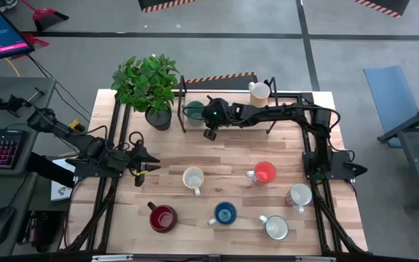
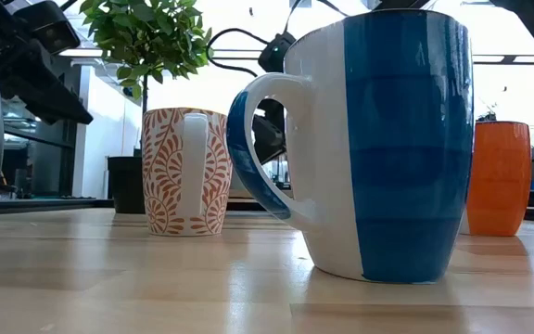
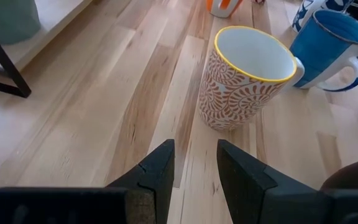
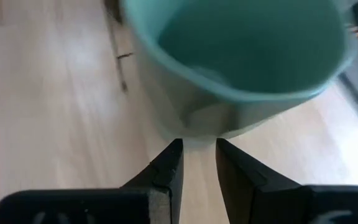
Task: Place coffee mugs
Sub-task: Put the light green mug on the shelf, then put the orange mug on the shelf
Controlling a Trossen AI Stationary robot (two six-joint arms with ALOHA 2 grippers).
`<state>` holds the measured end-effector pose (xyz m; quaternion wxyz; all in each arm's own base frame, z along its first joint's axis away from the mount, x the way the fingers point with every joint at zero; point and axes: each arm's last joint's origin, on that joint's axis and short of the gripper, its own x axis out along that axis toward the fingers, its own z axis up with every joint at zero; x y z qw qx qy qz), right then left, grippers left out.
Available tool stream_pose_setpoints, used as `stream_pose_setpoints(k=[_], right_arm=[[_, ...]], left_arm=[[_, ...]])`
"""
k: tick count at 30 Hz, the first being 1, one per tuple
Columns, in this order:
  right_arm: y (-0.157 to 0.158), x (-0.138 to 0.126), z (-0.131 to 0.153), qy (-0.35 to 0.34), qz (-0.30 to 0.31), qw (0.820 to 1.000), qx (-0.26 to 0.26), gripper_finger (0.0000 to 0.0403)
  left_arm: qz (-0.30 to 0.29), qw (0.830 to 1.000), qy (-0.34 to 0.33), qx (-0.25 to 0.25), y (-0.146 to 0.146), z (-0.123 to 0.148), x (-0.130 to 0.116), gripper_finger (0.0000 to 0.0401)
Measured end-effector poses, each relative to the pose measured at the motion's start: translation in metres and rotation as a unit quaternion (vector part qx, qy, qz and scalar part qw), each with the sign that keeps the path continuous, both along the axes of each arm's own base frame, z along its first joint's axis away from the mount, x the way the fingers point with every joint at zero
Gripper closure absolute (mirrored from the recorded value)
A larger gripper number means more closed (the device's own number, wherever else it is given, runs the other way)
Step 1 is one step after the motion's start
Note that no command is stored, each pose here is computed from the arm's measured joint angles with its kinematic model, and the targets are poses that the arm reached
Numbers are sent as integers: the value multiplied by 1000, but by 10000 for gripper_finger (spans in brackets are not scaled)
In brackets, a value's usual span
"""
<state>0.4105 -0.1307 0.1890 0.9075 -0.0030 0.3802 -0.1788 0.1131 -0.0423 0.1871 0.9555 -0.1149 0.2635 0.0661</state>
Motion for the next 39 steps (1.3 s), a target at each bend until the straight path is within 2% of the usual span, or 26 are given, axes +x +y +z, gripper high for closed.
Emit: stream_pose_setpoints(k=[5,16,29,34,39], right_arm=[[0,-1,-1,7,-6,1000,-1,330],[-5,-1,3,4,-74,996,-58,330],[-3,1,4,-8,-37,998,-42,330],[2,-6,-2,39,1,999,5,330],[8,-17,10,145,-24,987,61,330]], left_arm=[[0,1000,0,0,0,0,0,291],[0,1000,1,0,0,0,0,291],[0,1000,0,0,0,0,0,291],[0,1000,0,0,0,0,0,291],[0,1000,1,0,0,0,0,291]])
